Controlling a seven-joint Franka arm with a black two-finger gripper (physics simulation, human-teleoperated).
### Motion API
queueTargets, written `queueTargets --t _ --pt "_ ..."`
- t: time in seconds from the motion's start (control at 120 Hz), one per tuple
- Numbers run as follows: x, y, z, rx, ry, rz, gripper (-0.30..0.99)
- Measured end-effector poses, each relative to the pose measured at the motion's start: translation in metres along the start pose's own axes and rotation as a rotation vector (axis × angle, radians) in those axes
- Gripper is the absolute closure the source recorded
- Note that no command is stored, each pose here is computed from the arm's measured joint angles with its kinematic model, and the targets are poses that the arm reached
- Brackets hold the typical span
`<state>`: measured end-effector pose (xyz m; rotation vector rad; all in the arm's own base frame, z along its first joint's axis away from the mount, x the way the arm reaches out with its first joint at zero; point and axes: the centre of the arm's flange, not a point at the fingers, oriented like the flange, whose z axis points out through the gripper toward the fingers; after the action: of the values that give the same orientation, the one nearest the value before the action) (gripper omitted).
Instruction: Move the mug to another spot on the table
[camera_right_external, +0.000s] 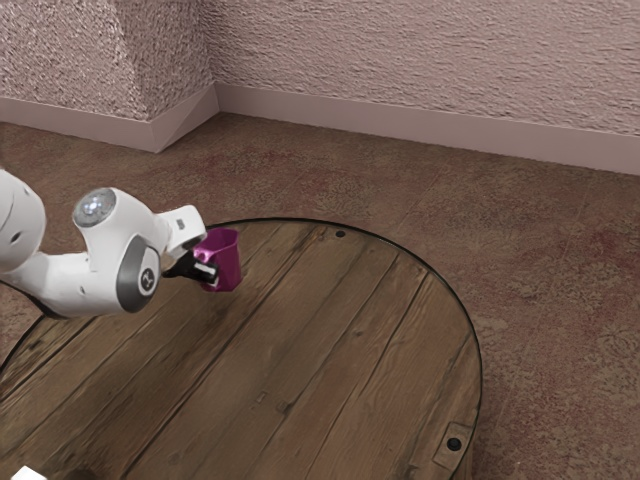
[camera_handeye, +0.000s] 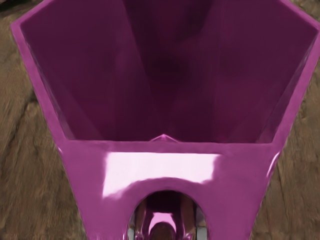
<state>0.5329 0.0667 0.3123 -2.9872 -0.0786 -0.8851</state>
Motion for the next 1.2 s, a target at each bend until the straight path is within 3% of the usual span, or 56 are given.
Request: queueTargets --t 0.175,0.267,0.408,0.642,0.958,1.2 --pt "-0.024 0.102 -0.009 -0.119 -0.019 0.04 0.7" --pt "-0.054 0.124 -0.015 -0.146 -0.059 -0.005 0.71" --pt "-0.08 0.109 -0.021 -0.126 -0.092 -0.076 0.71" --pt "-0.081 0.087 -0.021 -0.091 -0.071 -0.094 0.71" --pt "-0.109 0.058 -0.02 -0.048 -0.108 -0.079 0.69" --pt "-0.112 0.058 -0.019 -0.051 -0.117 -0.042 0.39"
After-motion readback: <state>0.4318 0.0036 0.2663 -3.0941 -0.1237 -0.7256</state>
